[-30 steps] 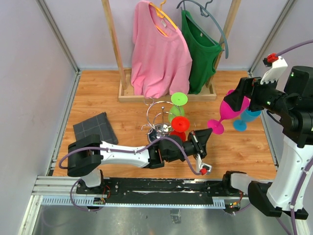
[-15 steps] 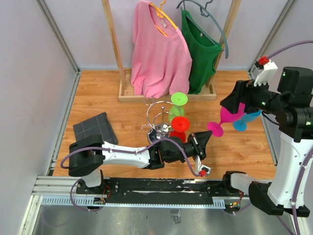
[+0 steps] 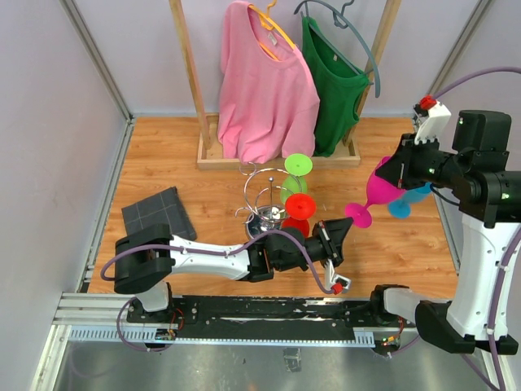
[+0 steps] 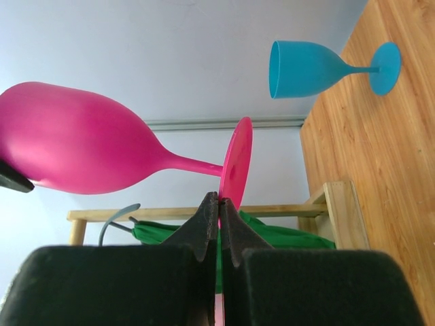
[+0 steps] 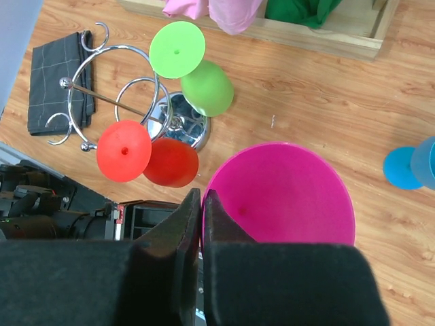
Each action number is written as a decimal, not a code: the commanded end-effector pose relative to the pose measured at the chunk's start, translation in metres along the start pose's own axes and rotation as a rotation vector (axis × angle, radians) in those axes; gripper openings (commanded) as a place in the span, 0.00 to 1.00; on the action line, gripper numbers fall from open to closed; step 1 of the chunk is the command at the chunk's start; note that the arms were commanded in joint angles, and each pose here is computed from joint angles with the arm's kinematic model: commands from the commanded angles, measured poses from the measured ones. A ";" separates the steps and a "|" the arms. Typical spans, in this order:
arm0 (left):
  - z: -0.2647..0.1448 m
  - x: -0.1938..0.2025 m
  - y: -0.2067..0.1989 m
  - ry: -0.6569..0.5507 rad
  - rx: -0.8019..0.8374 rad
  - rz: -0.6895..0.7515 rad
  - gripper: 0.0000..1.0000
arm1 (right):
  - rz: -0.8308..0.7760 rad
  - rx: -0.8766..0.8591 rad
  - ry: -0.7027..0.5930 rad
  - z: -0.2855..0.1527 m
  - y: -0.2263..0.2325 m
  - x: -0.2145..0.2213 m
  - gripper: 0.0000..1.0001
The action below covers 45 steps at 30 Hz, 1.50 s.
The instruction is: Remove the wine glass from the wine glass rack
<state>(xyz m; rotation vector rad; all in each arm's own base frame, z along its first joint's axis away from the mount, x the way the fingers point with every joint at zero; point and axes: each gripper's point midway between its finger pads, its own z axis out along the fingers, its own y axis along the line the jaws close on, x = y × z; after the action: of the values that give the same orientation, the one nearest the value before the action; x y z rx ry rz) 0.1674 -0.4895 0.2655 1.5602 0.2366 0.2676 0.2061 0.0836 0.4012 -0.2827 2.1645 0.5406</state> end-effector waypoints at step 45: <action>-0.141 0.182 0.311 0.487 -0.531 -1.038 0.98 | -0.103 0.369 -0.171 0.084 -0.094 -0.043 0.01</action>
<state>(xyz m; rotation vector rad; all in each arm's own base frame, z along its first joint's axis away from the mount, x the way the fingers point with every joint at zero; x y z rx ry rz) 0.2849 -0.3304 0.6044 0.7021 1.0605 -0.0893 0.3125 0.0386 0.3556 -0.1030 2.1361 0.1990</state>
